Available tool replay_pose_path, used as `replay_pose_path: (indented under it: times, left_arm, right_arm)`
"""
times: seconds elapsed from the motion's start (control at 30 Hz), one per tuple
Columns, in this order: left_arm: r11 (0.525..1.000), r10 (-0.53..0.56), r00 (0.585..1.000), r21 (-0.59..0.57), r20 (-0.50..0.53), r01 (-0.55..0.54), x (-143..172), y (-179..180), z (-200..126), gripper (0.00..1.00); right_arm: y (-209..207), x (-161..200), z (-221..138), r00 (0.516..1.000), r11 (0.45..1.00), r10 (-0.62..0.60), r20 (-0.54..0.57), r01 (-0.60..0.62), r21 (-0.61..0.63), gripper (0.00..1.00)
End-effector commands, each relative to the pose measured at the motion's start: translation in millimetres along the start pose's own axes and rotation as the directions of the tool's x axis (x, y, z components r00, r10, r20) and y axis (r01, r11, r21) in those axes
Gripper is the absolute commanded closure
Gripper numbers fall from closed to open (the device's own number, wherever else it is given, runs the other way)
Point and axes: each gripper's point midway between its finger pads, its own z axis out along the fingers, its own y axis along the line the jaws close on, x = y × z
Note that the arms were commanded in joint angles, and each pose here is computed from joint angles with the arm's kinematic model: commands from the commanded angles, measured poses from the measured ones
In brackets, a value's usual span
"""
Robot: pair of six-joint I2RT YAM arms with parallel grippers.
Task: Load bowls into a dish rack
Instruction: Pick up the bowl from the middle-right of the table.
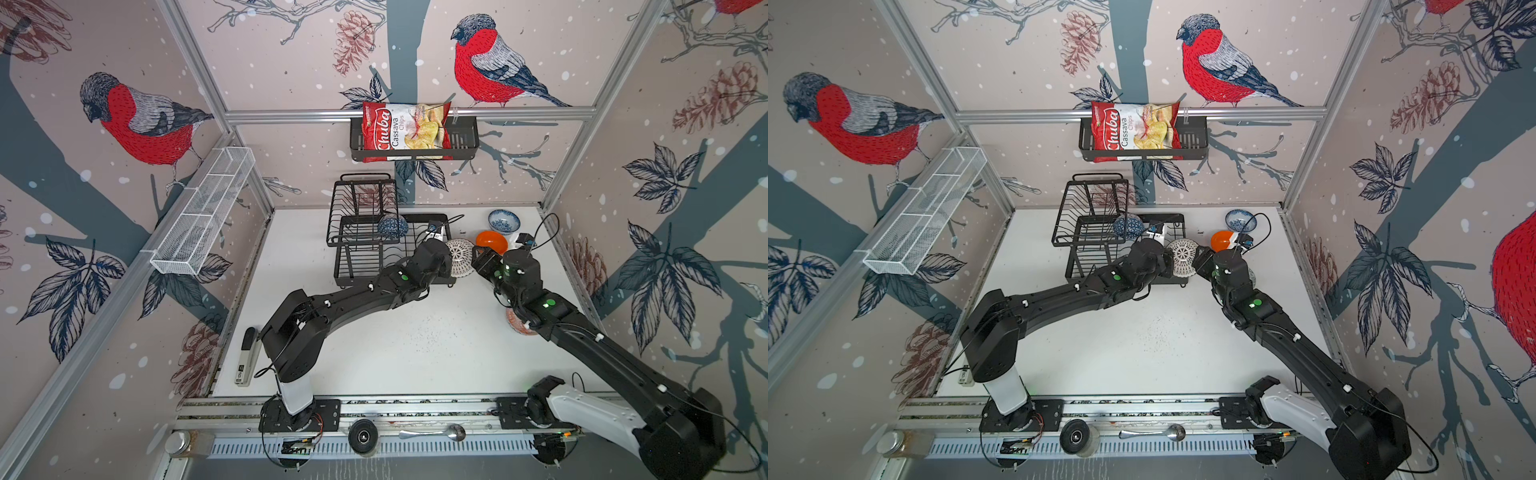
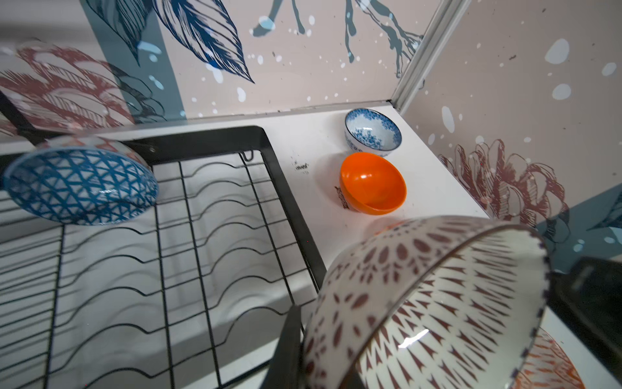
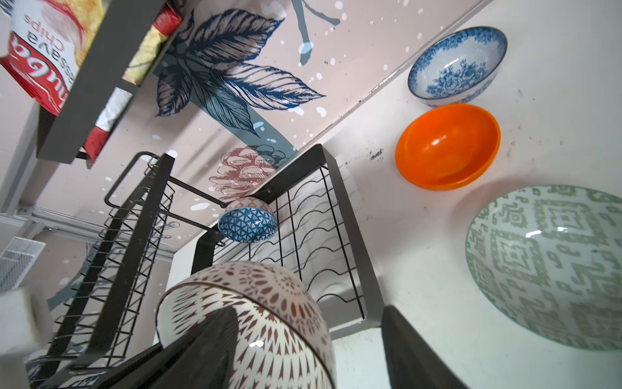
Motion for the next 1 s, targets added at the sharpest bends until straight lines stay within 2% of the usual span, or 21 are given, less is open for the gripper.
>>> replay_pose_path:
  times: [0.0, 0.1, 0.23, 0.37, 0.57, 0.97]
  left_arm:
    - [0.999, -0.017, 0.985, -0.045, 0.174, 0.025, -46.0, 5.3, -6.7, 1.00]
    - [0.997, -0.006, 0.970, -0.072, 0.243, 0.024, -58.5, 9.8, -9.7, 1.00]
    - [0.996, 0.020, 0.943, -0.093, 0.332, 0.011, -72.7, 13.4, -15.2, 1.00]
    - [0.993, 0.044, 0.914, -0.118, 0.404, 0.004, -83.4, 17.1, -20.3, 1.00]
    - [0.987, 0.088, 0.884, -0.160, 0.460, -0.015, -91.9, 21.5, -23.5, 1.00]
    - [0.981, 0.138, 0.855, -0.187, 0.500, -0.049, -95.4, 21.1, -23.5, 1.00]
  right_arm:
    - [17.7, -22.5, -4.6, 0.998, 0.997, 0.055, 0.037, -0.052, -0.062, 0.20]
    - [35.1, -36.7, -6.7, 0.993, 0.985, 0.116, 0.024, -0.112, -0.128, 0.07]
    - [65.1, -47.5, -8.8, 0.976, 0.948, 0.216, -0.015, -0.214, -0.237, 0.00]
    - [90.3, -52.2, -8.1, 0.950, 0.894, 0.306, -0.069, -0.311, -0.323, 0.00]
    - [112.4, -54.5, -9.3, 0.917, 0.836, 0.384, -0.107, -0.395, -0.380, 0.01]
    - [134.3, -50.0, 4.2, 0.847, 0.724, 0.486, -0.214, -0.527, -0.445, 0.14]
